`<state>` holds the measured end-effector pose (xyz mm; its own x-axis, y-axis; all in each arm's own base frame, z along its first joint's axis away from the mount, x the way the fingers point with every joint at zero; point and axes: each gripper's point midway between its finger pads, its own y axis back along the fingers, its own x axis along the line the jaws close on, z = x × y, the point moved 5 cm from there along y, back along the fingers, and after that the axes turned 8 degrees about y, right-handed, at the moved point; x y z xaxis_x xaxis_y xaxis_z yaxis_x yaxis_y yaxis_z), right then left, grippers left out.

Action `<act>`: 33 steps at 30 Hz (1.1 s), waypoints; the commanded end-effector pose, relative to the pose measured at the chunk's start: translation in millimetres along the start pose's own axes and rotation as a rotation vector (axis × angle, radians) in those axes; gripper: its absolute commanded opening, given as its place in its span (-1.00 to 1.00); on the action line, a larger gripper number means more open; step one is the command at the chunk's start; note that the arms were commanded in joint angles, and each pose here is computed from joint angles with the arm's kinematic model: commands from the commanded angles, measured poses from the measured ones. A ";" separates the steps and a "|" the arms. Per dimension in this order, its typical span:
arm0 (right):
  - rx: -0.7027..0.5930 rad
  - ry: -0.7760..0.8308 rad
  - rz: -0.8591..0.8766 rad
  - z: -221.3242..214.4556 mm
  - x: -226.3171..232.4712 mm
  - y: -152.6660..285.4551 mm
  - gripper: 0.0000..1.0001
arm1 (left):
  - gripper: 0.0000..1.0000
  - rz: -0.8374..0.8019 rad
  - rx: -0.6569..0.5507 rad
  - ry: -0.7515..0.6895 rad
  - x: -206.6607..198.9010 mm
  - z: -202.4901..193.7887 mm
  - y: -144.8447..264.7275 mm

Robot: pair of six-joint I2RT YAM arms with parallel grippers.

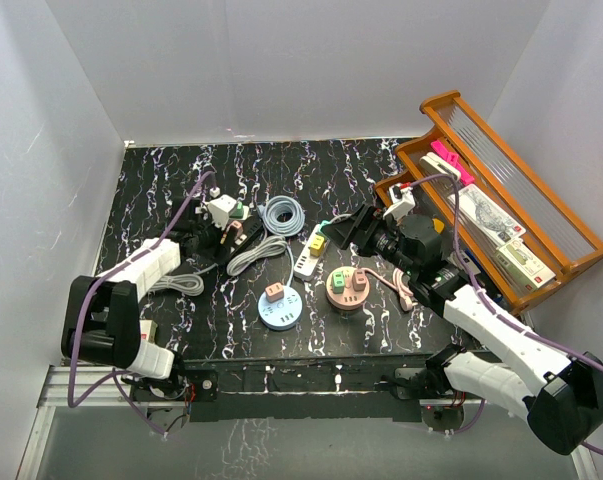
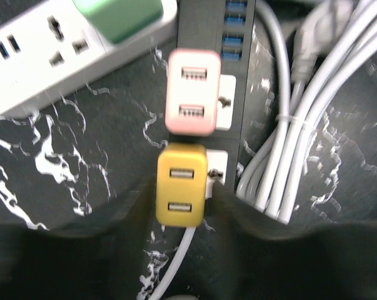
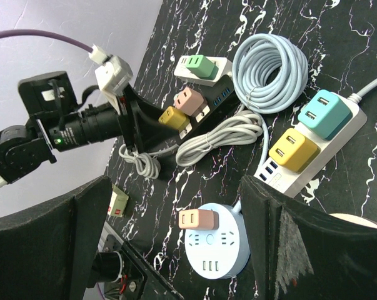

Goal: Insert the plug

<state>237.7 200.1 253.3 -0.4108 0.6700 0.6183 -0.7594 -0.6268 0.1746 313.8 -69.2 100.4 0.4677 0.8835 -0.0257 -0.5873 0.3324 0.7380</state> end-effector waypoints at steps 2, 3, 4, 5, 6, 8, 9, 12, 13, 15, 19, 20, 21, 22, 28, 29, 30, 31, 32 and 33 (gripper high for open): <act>-0.129 0.017 0.058 43.5 28.5 9.6 0.65 | 0.96 -0.063 0.006 0.047 -13.0 7.3 20.4; -0.137 0.012 0.060 46.4 29.9 10.4 0.65 | 0.97 -0.067 -0.029 0.048 -13.3 17.9 25.1; -0.144 0.007 0.066 48.9 32.4 11.1 0.65 | 0.97 -0.065 -0.073 0.045 -13.8 30.0 32.5; -0.147 0.006 0.071 50.6 34.0 11.5 0.65 | 0.97 -0.060 -0.108 0.041 -13.5 40.1 39.5; -0.151 0.005 0.073 52.2 35.3 12.0 0.65 | 0.97 -0.054 -0.141 0.036 -13.5 49.6 47.0; -0.150 0.003 0.069 53.0 35.5 12.2 0.65 | 0.97 -0.025 -0.186 0.032 -11.1 62.0 60.8; -0.146 0.003 0.063 52.5 34.7 12.3 0.65 | 0.97 -0.006 -0.208 0.034 -10.1 67.3 68.5; -0.123 0.009 0.028 48.4 29.3 13.5 0.65 | 0.97 0.073 -0.268 0.085 -6.0 76.3 91.4; -0.118 0.016 0.011 47.4 26.8 14.1 0.64 | 0.97 0.109 -0.283 0.111 -3.4 77.5 98.2; -0.105 0.032 -0.035 45.9 21.1 16.4 0.64 | 0.97 0.195 -0.321 0.199 2.4 79.4 113.9; -0.093 0.090 -0.159 49.2 7.8 26.2 0.65 | 0.97 0.357 -0.315 0.525 11.7 76.0 135.0; -0.095 0.105 -0.197 51.2 4.2 29.9 0.65 | 0.97 0.372 -0.283 0.589 9.8 71.4 138.2; -0.098 0.117 -0.230 53.8 1.6 34.0 0.65 | 0.97 0.367 -0.277 0.645 6.9 70.8 140.6; -0.100 0.130 -0.259 56.0 -0.4 38.5 0.65 | 0.97 0.346 -0.279 0.706 1.8 71.6 143.4; -0.151 0.177 -0.398 72.3 -6.3 76.9 0.66 | 0.97 0.163 -0.293 0.702 -27.5 72.1 167.4; -0.171 0.182 -0.411 75.9 -5.4 86.5 0.65 | 0.97 0.140 -0.314 0.683 -31.4 72.9 175.2; -0.186 0.187 -0.426 78.5 -5.4 94.5 0.65 | 0.97 0.127 -0.341 0.667 -34.2 74.6 184.2; -0.204 0.191 -0.441 81.5 -5.3 102.8 0.66 | 0.97 0.119 -0.373 0.649 -36.6 77.1 195.1; -0.221 0.196 -0.455 84.5 -5.1 110.9 0.66 | 0.97 0.117 -0.409 0.629 -38.3 80.1 207.4; -0.242 0.201 -0.468 88.0 -4.5 119.7 0.66 | 0.97 0.121 -0.443 0.609 -39.5 82.5 220.3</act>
<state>210.2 120.6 312.8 -0.1656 0.8974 0.4089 -0.9249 -0.2852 0.2515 249.8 -57.8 272.0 -0.0840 0.9181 -0.3873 -0.8247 0.1541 0.5442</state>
